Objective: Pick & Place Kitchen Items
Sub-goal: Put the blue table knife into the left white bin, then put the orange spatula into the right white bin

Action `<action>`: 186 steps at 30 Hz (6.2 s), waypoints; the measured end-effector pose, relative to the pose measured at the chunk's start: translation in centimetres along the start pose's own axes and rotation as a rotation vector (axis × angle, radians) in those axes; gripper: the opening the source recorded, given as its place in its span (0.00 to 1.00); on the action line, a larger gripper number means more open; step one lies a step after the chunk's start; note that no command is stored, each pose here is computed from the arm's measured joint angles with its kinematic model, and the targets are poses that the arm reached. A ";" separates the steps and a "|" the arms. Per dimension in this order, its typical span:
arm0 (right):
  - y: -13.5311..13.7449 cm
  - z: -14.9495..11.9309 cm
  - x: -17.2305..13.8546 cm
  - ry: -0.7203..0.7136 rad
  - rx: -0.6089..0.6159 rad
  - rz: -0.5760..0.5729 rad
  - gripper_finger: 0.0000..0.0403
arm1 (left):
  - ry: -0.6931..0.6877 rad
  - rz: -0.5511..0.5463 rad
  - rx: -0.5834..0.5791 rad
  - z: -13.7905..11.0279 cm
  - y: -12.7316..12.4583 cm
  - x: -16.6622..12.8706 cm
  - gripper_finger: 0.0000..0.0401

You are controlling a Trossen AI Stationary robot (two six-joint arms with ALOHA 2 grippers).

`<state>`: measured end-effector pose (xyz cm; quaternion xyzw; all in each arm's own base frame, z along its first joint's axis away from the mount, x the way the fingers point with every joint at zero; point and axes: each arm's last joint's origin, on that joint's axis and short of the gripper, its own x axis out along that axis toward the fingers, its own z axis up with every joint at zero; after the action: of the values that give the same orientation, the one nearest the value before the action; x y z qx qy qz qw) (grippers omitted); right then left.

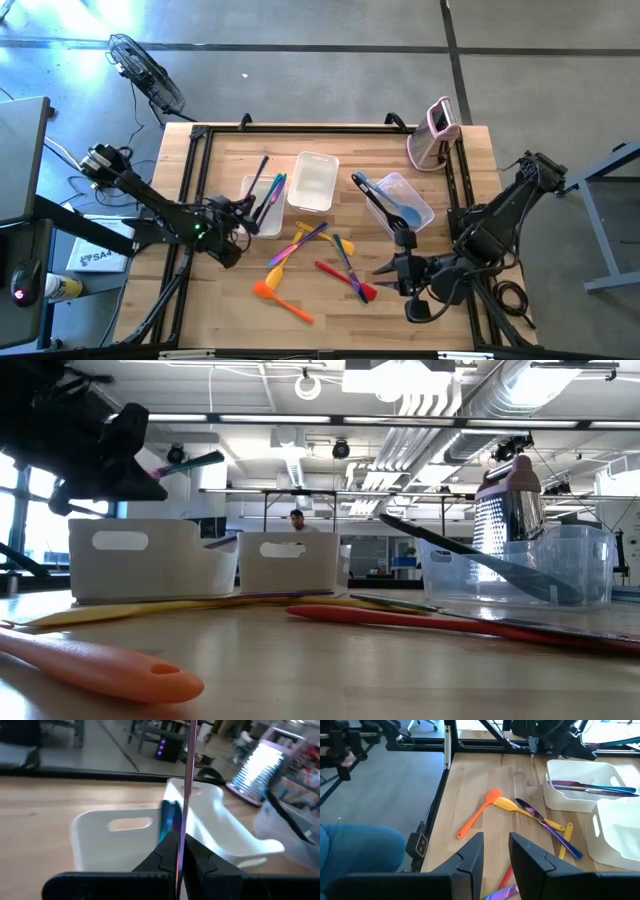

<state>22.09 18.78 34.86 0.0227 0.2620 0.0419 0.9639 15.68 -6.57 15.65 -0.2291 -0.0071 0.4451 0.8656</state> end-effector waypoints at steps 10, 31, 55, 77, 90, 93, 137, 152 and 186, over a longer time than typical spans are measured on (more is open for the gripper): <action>-0.7 0.4 0.5 -0.008 0.020 -0.024 0.21 | 0.070 -0.051 0.061 0.7 -1.8 0.8 0.01; -0.6 0.3 0.4 0.020 0.016 0.026 0.21 | 0.068 -0.245 -0.029 0.6 -0.2 3.6 0.01; -0.6 0.3 0.4 0.018 0.018 0.023 0.21 | 0.165 -0.214 0.041 -2.2 0.3 4.3 0.01; -0.6 0.2 0.4 0.027 0.012 0.019 0.21 | 0.291 -0.273 0.056 -2.8 0.4 4.2 0.07; -0.6 0.2 0.4 0.027 0.012 0.018 0.21 | 0.309 -0.287 0.048 -2.9 0.4 4.2 0.08; -0.6 0.2 0.4 0.027 0.012 0.018 0.21 | 0.309 -0.285 0.050 -2.9 0.4 4.2 0.09; -0.7 0.1 0.4 0.033 0.008 0.016 0.21 | -0.036 0.012 0.055 -1.9 1.3 4.4 0.44; -0.7 0.1 0.4 0.034 0.008 0.016 0.21 | -0.168 0.116 0.044 -1.4 1.5 4.3 0.16; -0.7 0.1 0.4 0.042 0.012 0.018 0.21 | 0.107 -0.681 0.465 8.7 -11.3 -6.4 0.02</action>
<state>22.53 18.13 34.66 0.0299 0.2820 0.0494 0.9577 18.65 -13.72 29.25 -0.0349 0.0631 0.1106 0.9912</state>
